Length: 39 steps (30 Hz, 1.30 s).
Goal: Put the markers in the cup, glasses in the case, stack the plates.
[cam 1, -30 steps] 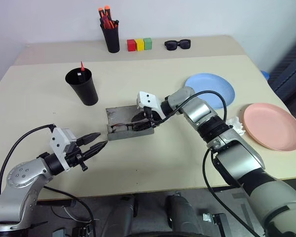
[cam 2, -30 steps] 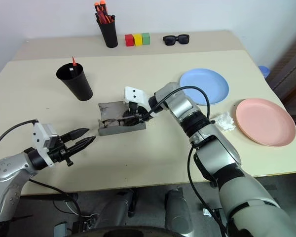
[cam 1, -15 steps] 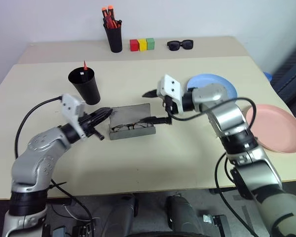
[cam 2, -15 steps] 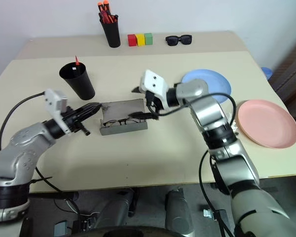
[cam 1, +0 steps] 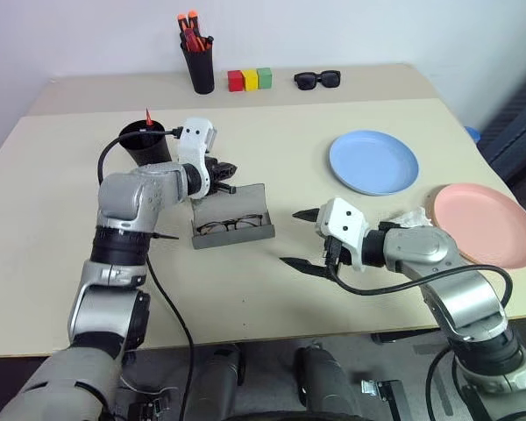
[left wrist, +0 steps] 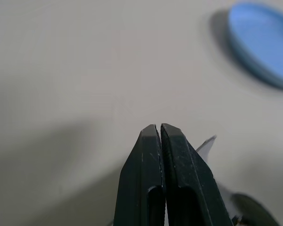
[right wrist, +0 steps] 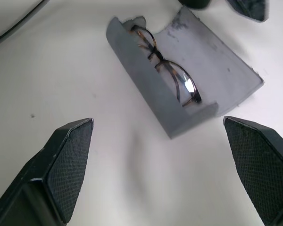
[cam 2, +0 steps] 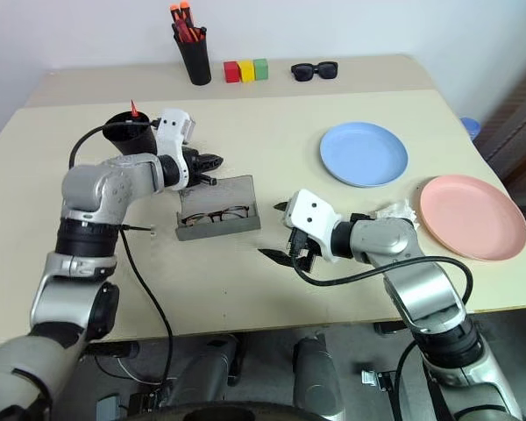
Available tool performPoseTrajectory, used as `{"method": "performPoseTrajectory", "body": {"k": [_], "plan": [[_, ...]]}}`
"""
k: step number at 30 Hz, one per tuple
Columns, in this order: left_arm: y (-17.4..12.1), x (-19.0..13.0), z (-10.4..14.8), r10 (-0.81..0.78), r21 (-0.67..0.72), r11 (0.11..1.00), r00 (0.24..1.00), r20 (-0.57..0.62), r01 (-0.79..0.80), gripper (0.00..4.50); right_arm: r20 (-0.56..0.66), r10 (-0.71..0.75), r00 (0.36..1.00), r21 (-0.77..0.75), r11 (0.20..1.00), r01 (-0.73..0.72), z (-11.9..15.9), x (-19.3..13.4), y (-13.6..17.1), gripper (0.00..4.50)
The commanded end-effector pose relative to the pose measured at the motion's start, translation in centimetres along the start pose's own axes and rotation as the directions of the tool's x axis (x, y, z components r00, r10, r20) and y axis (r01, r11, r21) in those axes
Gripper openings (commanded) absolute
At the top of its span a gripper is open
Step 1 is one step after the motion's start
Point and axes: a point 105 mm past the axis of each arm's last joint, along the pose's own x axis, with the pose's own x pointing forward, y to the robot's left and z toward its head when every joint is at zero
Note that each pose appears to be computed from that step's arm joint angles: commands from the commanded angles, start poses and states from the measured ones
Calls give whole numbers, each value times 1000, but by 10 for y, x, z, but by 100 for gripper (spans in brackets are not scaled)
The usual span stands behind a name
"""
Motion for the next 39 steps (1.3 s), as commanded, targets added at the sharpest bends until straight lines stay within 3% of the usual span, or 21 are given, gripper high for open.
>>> {"method": "performPoseTrajectory", "body": {"k": [1, 5, 13, 27, 33, 35, 39], "plan": [[9, 3, 3, 39, 28, 999, 998, -47, -38, 7, 26, -55, 998, -26, 998, 55, 10, -10, -3, 449], [18, 6, 4, 88, 80, 993, 995, -44, -84, 7, 18, -60, 998, -24, 998, 60, 8, -11, -3, 449], [16, 2, -15, 14, 107, 994, 994, -108, -3, 7, 11, -73, 997, -18, 997, 74, 5, -8, -11, 449], [1, -47, -34, -125, 175, 973, 980, -155, 152, 7, 14, -103, 995, -18, 995, 103, 3, -6, -18, 449], [-16, -76, -69, -182, 304, 920, 957, -225, 246, 7, -5, -186, 982, -1, 982, 186, -3, -6, -35, 449], [-23, -83, -74, -207, 357, 894, 956, -208, 271, 7, -39, -265, 964, 1, 964, 265, -10, -6, -52, 449], [-36, -88, -53, -293, 469, 847, 956, 19, 250, 7, -123, -442, 888, 7, 895, 446, -26, -12, -90, 449]]}}
